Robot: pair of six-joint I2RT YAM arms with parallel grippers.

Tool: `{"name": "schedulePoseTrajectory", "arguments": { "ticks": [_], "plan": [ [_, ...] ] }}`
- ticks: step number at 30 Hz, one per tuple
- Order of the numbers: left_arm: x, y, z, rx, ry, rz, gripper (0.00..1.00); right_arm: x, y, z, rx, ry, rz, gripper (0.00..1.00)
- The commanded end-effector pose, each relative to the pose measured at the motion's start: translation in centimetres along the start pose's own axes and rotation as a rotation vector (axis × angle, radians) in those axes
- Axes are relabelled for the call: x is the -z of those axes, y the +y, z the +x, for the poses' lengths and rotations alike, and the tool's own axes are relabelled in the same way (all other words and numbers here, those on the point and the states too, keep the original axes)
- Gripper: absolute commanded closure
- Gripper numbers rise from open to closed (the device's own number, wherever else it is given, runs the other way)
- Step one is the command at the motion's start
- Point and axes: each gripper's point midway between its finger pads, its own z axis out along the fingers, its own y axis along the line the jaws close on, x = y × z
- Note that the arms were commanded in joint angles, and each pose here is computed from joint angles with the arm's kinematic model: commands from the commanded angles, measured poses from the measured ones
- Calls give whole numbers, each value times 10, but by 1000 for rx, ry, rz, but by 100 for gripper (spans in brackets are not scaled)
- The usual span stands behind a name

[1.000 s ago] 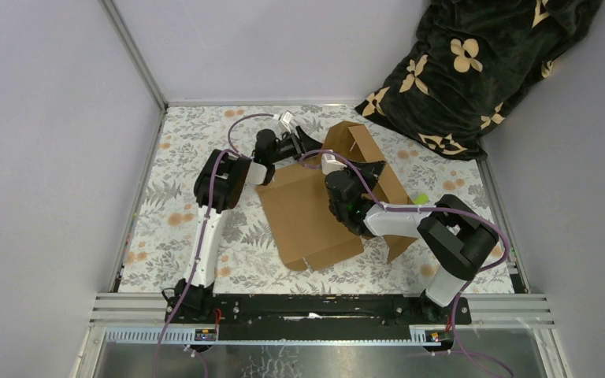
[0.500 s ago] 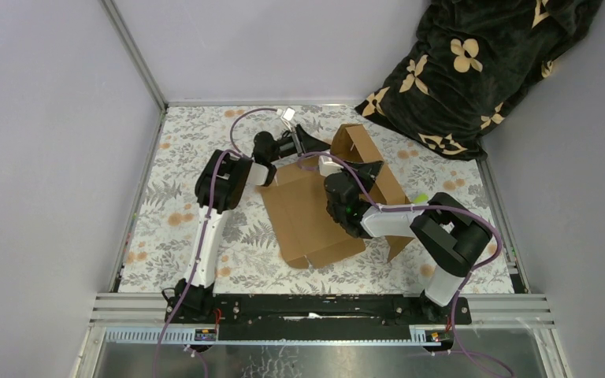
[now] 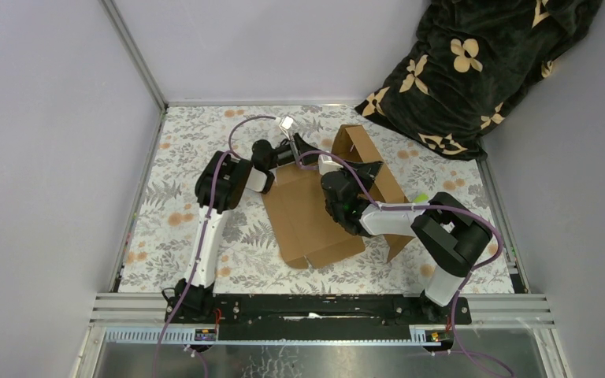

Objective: Fold the paper box

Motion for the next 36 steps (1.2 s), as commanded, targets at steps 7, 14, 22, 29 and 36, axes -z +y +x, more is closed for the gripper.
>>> {"name": "schedulePoseTrajectory", "arguments": {
  "ticks": [7, 14, 22, 29, 36],
  "plan": [
    [-13, -18, -2, -154, 14, 87, 30, 2, 6, -11, -64, -27, -22, 100],
    [-21, -13, 3, -184, 33, 78, 30, 1, 10, -15, -56, -41, -39, 100],
    [-24, -8, 9, -204, 32, 54, 30, 0, 22, -15, -17, -43, -53, 100],
    [-27, -4, 8, -227, 41, 13, 30, 0, 27, -11, 14, -41, -42, 100],
    [-29, -3, 9, -229, 50, 17, 31, 0, 32, -13, 22, -52, -59, 100]
  ]
}}
